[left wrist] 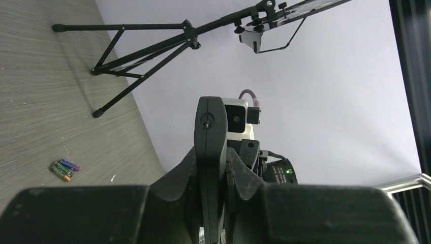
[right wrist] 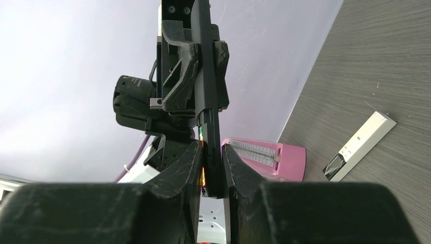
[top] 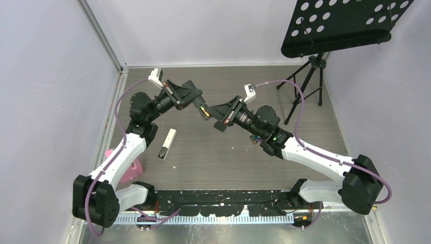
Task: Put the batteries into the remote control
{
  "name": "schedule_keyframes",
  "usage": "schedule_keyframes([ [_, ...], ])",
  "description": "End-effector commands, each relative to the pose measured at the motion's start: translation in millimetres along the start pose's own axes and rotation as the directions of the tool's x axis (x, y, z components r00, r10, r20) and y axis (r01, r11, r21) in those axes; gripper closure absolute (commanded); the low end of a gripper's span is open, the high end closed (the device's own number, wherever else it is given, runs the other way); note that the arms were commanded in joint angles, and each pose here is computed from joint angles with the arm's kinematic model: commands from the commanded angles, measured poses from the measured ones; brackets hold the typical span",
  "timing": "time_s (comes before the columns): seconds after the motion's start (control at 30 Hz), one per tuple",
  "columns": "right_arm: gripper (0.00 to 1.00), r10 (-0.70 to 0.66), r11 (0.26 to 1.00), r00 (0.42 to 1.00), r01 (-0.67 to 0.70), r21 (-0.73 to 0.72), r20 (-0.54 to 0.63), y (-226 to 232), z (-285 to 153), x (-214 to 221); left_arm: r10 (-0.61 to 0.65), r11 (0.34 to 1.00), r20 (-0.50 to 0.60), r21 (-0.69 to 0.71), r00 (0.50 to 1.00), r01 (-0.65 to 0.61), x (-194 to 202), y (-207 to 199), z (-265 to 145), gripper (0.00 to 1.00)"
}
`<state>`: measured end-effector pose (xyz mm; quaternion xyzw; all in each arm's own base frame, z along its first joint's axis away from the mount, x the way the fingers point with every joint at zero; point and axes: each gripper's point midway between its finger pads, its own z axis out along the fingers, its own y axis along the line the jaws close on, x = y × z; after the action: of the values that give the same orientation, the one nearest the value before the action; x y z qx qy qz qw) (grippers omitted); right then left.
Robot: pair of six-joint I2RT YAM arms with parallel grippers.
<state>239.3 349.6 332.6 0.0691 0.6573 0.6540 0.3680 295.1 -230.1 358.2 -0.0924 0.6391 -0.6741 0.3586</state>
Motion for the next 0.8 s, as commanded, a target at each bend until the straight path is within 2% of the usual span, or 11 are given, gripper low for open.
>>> schedule_keyframes([
  [0.0,0.79,-0.023,0.999,0.999,0.022,-0.030,-0.024,1.2,4.0,5.6,0.050,0.996,0.027,0.078,0.998,-0.052,-5.7,-22.2,0.6,1.00],
  [0.47,0.79,-0.081,0.996,0.987,0.077,-0.035,-0.141,-20.7,13.9,31.8,0.065,0.993,0.031,0.098,0.997,-0.068,-5.7,-27.0,-0.4,1.00],
  [0.6,0.74,-0.116,0.993,0.979,0.117,-0.002,-0.166,-34.8,13.5,37.5,0.063,0.993,0.039,0.095,0.997,-0.066,-5.7,-25.7,-1.8,1.00],
  [0.77,0.72,-0.170,0.979,0.975,0.184,0.087,-0.143,-56.0,13.4,31.5,0.058,0.994,0.057,0.085,0.997,-0.062,-6.4,-22.2,-3.9,1.00],
])
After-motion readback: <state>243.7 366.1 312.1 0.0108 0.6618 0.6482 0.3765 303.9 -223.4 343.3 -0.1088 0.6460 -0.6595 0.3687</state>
